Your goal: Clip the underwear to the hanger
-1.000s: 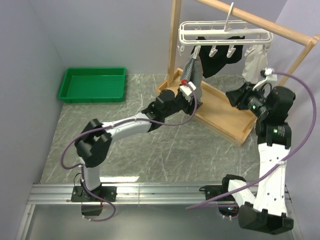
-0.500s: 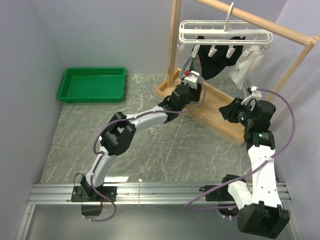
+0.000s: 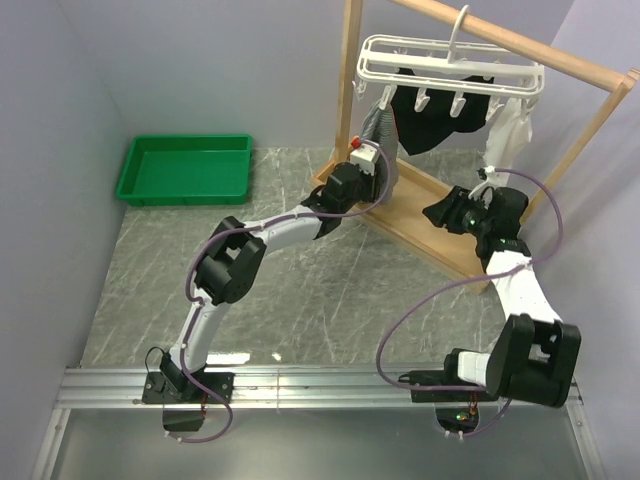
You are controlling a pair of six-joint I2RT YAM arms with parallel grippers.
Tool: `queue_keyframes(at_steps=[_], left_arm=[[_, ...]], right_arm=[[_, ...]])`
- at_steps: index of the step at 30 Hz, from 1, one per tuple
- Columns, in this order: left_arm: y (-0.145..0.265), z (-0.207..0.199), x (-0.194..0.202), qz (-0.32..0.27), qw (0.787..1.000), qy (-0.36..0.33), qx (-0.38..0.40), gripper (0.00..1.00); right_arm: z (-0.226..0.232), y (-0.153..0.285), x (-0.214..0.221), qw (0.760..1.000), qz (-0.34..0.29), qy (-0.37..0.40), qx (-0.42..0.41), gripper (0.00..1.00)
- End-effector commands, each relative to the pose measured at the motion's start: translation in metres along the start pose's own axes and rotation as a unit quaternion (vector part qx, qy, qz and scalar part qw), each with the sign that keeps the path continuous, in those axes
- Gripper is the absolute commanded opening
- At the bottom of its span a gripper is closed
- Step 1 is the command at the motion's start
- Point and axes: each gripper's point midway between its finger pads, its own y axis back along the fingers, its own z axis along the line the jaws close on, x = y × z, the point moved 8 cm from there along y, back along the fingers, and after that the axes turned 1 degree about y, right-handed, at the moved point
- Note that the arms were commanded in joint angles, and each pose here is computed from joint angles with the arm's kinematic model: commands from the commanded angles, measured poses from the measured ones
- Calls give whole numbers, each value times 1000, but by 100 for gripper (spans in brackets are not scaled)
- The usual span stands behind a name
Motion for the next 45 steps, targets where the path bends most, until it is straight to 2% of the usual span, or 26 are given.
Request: queue_keyframes(at_steps=[1,2,3,4,8,10,13,16,17,19,20,23,27,32,45], left_arm=[[18,-13,-57,-45,998,37,28,48],[20,-15,-58,-43,998,44,30,59],[21,-16,-58,-42,997,48,33,78],[25,-20,-64,-51,996,55,41,82],[29,-35,-53,-43,997,45,50,87],[21,-31,-42,-36,998,38,21,87],[2,-21,-42,-28,998,55,-26,79],[-8,-7,-37,-27,996,67,-46,62],[-10,-2,-38,-30,996,66,-50,50],[-15,1,-42,-37,997,61,-38,32],[-16,5,-44,-40,997,59,-30,18],[-16,5,-52,-47,997,52,0,3],[-7,3,-65,-58,995,70,49,0],[7,2,-70,-45,985,119,121,0],[31,-9,-88,-39,969,158,186,0]], right_arm=[[7,-8,-28,998,-44,21,-33,57],[6,-10,-28,998,-43,17,-36,57],[6,-11,-32,998,-47,18,-37,57],[6,-12,-32,998,-47,17,-37,57],[2,-16,-38,998,-48,19,-29,57],[3,-17,-41,998,-53,20,-30,57],[5,-19,-42,998,-54,15,-40,57],[5,-20,-41,997,-54,14,-47,57],[4,-21,-40,997,-53,15,-47,57],[2,-23,-38,997,-52,17,-49,57],[1,-23,-38,997,-55,18,-48,57],[0,-28,-40,996,-59,29,-53,57],[-4,-38,-41,996,-56,45,-61,57],[3,-48,-38,991,-35,32,-127,57],[13,-78,-16,983,7,5,-181,64]])
